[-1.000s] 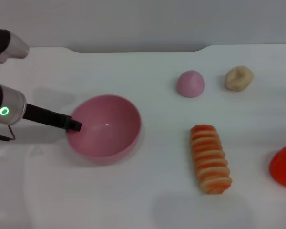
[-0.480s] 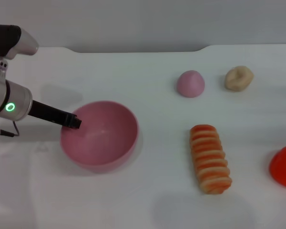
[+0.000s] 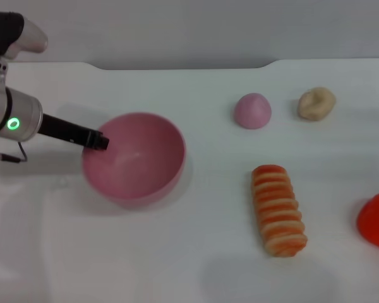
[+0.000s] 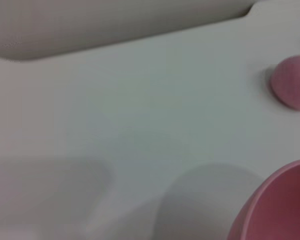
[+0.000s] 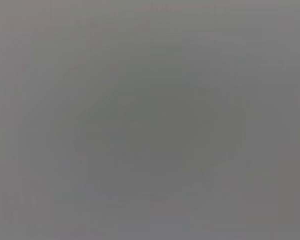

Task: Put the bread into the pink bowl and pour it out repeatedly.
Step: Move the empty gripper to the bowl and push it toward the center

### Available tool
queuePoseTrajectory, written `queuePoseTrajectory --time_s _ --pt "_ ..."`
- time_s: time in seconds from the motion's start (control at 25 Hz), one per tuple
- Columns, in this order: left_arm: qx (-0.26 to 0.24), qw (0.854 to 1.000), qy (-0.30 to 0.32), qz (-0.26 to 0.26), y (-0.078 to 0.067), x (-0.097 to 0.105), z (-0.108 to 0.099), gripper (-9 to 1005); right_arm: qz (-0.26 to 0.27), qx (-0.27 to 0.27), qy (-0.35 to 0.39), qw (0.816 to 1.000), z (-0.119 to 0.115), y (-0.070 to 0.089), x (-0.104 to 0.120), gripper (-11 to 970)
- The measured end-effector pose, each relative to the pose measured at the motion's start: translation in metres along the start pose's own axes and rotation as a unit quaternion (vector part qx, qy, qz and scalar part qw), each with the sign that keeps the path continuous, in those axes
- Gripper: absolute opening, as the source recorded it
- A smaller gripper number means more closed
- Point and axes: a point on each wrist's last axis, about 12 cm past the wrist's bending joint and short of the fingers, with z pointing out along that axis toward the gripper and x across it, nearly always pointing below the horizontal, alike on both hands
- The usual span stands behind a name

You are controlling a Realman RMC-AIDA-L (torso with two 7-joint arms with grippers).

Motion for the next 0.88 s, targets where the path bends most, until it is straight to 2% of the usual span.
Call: queuePoseTrajectory --time_s 0.12,0.24,0.48,0.64,0.8,0.88 --pt "-0.005 1.000 -0.012 0.008 -0.001 -0.006 -0.004 38 0.010 -0.028 0.059 0.998 0.023 0.006 -0.009 697" --pt "-0.006 1.000 -0.016 0.014 -0.002 -0.009 -0.004 38 -0.001 -0.065 0.106 0.992 0.046 0.020 -0.026 697" --pt "-0.014 0.999 -0.027 0.024 0.000 -0.012 -0.004 38 -0.038 -0.161 0.166 0.972 0.079 0.068 -0.076 697" --pt "-0.017 0.999 -0.034 0.033 -0.001 -0.016 -0.005 39 -0.098 -0.208 0.244 0.942 0.093 0.107 -0.108 697" --pt "-0.020 0.998 -0.039 0.040 -0.003 -0.020 -0.008 39 -0.170 -0.246 0.332 0.894 0.090 0.146 -0.131 697" --pt "-0.024 0.998 -0.047 0.044 -0.002 -0.024 -0.012 39 -0.214 -0.273 0.370 0.862 0.085 0.166 -0.140 697"
